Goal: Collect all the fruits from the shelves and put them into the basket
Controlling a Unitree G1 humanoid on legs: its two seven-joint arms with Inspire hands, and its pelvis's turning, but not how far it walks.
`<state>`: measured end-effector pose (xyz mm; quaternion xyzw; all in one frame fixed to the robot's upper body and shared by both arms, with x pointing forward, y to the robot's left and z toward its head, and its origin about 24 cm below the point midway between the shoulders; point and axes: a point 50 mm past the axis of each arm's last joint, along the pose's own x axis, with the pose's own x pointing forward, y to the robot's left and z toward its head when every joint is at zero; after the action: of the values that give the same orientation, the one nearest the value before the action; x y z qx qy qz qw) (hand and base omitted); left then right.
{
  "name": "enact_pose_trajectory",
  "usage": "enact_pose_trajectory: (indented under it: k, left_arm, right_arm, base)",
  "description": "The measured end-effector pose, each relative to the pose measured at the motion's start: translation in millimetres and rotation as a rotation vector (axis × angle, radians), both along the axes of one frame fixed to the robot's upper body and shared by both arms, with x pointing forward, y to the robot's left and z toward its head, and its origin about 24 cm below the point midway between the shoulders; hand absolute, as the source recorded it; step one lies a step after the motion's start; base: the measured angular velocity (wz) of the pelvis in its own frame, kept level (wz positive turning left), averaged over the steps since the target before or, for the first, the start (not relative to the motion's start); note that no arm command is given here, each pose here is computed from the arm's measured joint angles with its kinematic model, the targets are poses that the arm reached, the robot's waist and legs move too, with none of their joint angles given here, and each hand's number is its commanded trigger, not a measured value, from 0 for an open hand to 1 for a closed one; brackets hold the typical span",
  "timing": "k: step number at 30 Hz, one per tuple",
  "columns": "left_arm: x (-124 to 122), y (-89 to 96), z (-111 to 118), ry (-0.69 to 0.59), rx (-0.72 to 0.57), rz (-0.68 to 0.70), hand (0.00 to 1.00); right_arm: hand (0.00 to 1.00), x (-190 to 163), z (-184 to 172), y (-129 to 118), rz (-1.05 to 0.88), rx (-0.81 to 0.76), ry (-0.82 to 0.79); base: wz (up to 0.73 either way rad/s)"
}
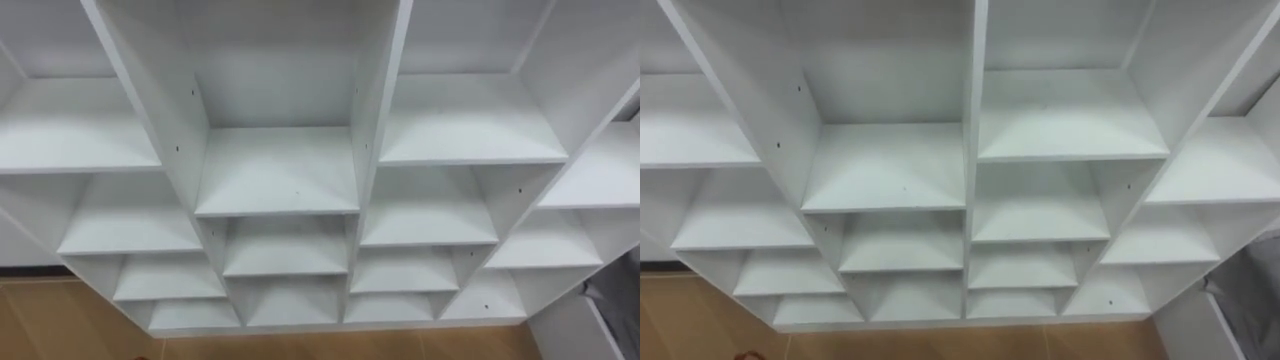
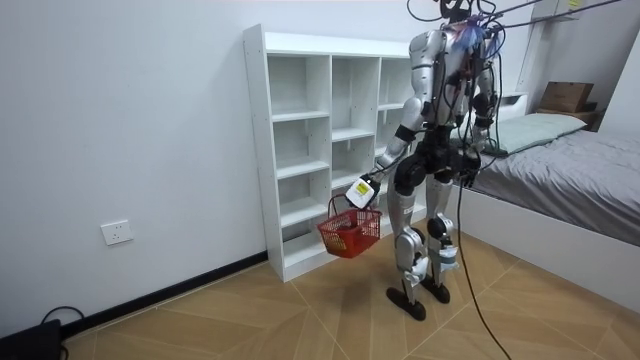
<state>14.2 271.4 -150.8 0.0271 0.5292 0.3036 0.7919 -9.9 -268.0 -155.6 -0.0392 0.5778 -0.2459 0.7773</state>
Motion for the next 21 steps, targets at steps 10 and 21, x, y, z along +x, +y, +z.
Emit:
enact_pose_trajectory:
  k: [10, 21]
  left_arm:
    - [-2, -6.7, -3, 0.040, -0.011, 0.010, 1.00]
    - [14, -20.5, -7, 0.054, -0.043, -0.199, 1.00]
  right_arm:
    - [0.00, 6, -5, 7, -0.025, 0.060, 0.011]
    - [0.00, 27, -8, 15, 0.050, 0.152, -0.024]
  base:
    - [0.00]
    - [0.00]
